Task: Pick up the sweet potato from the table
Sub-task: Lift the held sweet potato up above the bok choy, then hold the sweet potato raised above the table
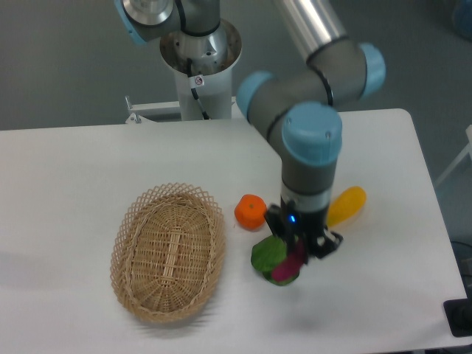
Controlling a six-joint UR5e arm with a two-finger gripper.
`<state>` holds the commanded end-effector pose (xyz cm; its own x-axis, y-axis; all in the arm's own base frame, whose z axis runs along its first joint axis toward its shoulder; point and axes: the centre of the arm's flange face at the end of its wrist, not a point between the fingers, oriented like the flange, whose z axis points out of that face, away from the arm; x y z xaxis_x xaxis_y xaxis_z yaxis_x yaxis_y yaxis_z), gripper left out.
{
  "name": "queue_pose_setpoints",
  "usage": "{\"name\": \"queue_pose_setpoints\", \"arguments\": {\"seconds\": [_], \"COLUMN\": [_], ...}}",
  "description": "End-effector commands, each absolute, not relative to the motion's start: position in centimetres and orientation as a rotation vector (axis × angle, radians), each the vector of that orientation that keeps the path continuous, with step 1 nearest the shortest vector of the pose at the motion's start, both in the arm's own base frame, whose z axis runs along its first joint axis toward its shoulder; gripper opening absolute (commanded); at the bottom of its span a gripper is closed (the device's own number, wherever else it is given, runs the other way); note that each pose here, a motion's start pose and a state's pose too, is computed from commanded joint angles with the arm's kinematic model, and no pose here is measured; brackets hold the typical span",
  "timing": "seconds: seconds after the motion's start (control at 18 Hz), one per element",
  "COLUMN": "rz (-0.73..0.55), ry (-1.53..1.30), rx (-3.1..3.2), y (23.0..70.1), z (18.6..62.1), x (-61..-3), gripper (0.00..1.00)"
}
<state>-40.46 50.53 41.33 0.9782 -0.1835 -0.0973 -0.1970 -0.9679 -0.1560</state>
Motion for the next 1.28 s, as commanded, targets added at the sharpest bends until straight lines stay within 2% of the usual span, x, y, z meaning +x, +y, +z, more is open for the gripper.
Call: {"name": "queue_pose_setpoints", "arguments": {"seconds": [0.28,1.28], "rz": [0.088,0.114], "ry": [0.392,0.419], "rx": [-2.978,-2.967], "y": [48.0,47.5], "z": [43.3,44.4], "x": [-40.6,-41.0], "gripper": [0.25,0.25]}}
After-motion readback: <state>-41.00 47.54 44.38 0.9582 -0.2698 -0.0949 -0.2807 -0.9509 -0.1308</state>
